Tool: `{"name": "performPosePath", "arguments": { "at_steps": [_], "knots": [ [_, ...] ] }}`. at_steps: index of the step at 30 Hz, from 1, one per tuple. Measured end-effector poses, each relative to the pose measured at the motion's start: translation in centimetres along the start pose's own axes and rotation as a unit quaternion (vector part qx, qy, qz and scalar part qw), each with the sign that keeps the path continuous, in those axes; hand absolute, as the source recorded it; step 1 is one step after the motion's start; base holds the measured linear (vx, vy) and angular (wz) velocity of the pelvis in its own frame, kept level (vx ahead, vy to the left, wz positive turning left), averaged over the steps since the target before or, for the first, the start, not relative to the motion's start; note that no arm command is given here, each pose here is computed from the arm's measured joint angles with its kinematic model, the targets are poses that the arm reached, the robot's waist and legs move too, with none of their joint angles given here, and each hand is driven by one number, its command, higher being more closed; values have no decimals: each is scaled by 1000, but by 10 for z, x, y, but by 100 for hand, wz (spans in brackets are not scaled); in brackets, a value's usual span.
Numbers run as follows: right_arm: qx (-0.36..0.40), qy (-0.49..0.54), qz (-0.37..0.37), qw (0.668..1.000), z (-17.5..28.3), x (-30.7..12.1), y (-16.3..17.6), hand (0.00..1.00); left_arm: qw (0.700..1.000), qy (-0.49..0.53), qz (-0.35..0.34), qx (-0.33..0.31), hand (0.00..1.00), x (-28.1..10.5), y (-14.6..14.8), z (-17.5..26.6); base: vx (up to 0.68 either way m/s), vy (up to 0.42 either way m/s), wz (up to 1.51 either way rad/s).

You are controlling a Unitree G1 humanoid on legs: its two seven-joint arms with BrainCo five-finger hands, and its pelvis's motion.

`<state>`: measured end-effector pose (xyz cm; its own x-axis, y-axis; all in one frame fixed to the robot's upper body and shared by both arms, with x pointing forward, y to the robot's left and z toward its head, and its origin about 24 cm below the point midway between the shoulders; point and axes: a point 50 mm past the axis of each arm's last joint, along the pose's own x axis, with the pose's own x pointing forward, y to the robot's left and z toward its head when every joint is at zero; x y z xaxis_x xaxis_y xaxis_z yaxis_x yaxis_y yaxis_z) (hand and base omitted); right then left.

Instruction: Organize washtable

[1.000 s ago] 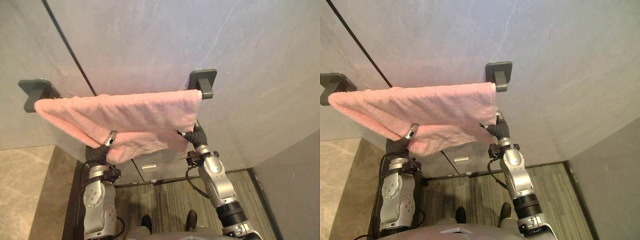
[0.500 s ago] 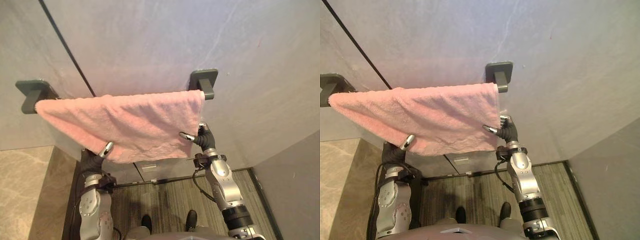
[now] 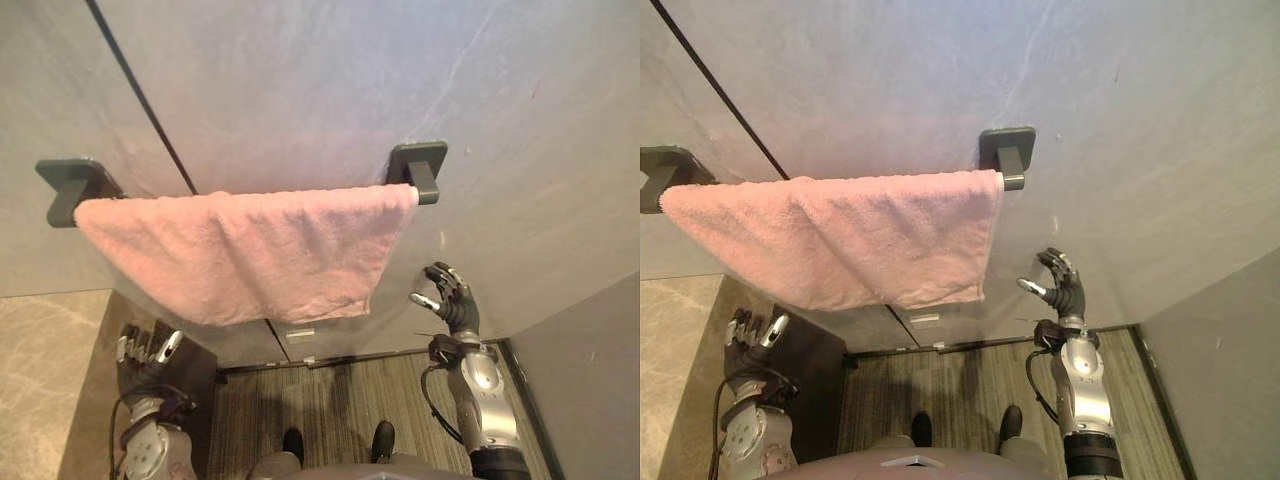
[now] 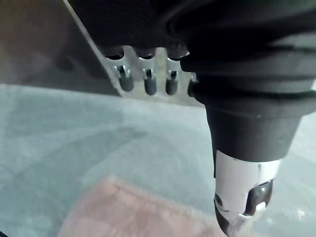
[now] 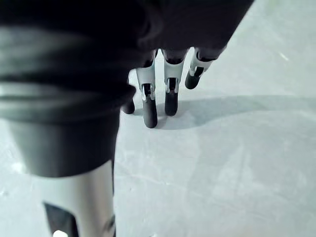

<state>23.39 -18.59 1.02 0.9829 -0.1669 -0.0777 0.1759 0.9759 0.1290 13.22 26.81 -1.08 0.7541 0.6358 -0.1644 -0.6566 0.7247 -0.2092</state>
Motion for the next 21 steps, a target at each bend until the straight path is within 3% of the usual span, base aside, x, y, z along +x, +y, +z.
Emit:
{"name": "performPosePath", "arguments": {
  "at_steps": [8, 13, 17, 21],
  "knots": [
    [-24, -40, -21, 999, 17, -17, -18, 0, 1000, -16, 4, -25, 0, -3, 12, 8, 0, 0, 0],
    [-40, -79, -23, 996, 33, -34, -29, 0, 993, -70, -51, -79, 0, -11, 11, 34, 0, 0, 0],
    [-69, -75, 43, 994, 33, -48, -27, 0, 980, -71, -131, -133, 0, -15, 7, 36, 3, 1, -5],
    [-69, -30, 173, 982, 20, -60, -12, 0, 967, -10, -243, -77, 0, -20, 4, 26, -9, -1, -5]
  ]
}}
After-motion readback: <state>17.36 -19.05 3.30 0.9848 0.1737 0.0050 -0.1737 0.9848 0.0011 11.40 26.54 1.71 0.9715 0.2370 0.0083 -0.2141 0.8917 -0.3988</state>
